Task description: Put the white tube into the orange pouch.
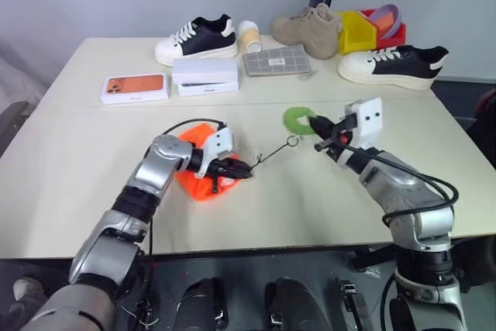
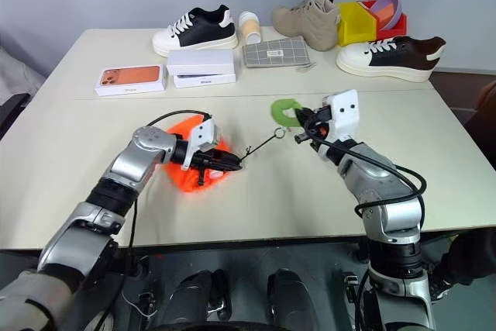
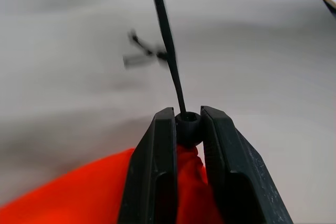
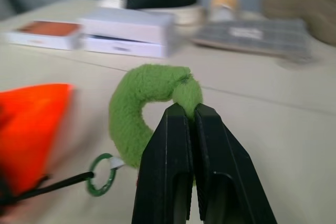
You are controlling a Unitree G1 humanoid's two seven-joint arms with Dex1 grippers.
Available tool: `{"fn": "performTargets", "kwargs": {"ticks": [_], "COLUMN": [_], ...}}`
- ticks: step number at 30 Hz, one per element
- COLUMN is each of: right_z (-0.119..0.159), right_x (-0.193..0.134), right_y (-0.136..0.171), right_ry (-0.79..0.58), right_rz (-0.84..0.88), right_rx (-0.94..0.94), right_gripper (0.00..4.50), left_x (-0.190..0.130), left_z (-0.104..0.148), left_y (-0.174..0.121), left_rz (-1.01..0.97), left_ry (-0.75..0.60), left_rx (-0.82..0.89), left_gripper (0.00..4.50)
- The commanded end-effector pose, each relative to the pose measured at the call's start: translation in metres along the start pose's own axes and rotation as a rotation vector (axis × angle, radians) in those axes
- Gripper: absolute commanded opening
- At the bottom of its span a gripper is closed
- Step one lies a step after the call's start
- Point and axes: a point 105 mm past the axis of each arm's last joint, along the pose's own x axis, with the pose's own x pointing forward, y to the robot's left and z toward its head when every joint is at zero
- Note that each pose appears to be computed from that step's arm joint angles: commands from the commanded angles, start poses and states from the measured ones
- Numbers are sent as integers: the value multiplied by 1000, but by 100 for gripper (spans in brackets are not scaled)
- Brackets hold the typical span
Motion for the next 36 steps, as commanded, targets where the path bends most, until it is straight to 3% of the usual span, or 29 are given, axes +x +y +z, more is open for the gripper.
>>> {"fn": "performTargets", "kwargs": {"ticks": [1, 6, 11, 14, 18, 19, 27, 32, 36], "right_z": [9, -1, -4, -6, -16, -18, -24, -27, -34], "right_x": [-4, -4, 1, 2, -2, -4, -18, -21, -24], "right_y": [-40, -57, -44, -28, -5, -1, 10, 18, 25], "right_ry": [-20, 17, 23, 36, 85, 93, 89, 80, 85], "right_rz": [-197, -283, -210, -113, 7, 29, 111, 188, 259], "right_rx": [-72, -93, -60, 8, -12, -17, -62, -71, -66], "right_gripper": [0, 0, 0, 103, 297, 353, 353, 353, 353], "left_x": [-15, -36, -43, -45, -57, -62, -114, -156, -172], "left_z": [-24, -40, -39, -24, -10, -8, -8, -36, -55], "left_y": [-14, -25, -30, -33, -29, -30, -28, -21, -28], "left_rz": [-7, 32, 67, 56, 135, 150, 384, 686, 826], "left_ry": [86, 149, 122, 28, -61, -78, -194, -188, -175], "left_rx": [-41, -60, -95, -163, -225, -250, -406, -435, -443], "left_gripper": [18, 18, 18, 164, 361, 365, 365, 365, 365]}}
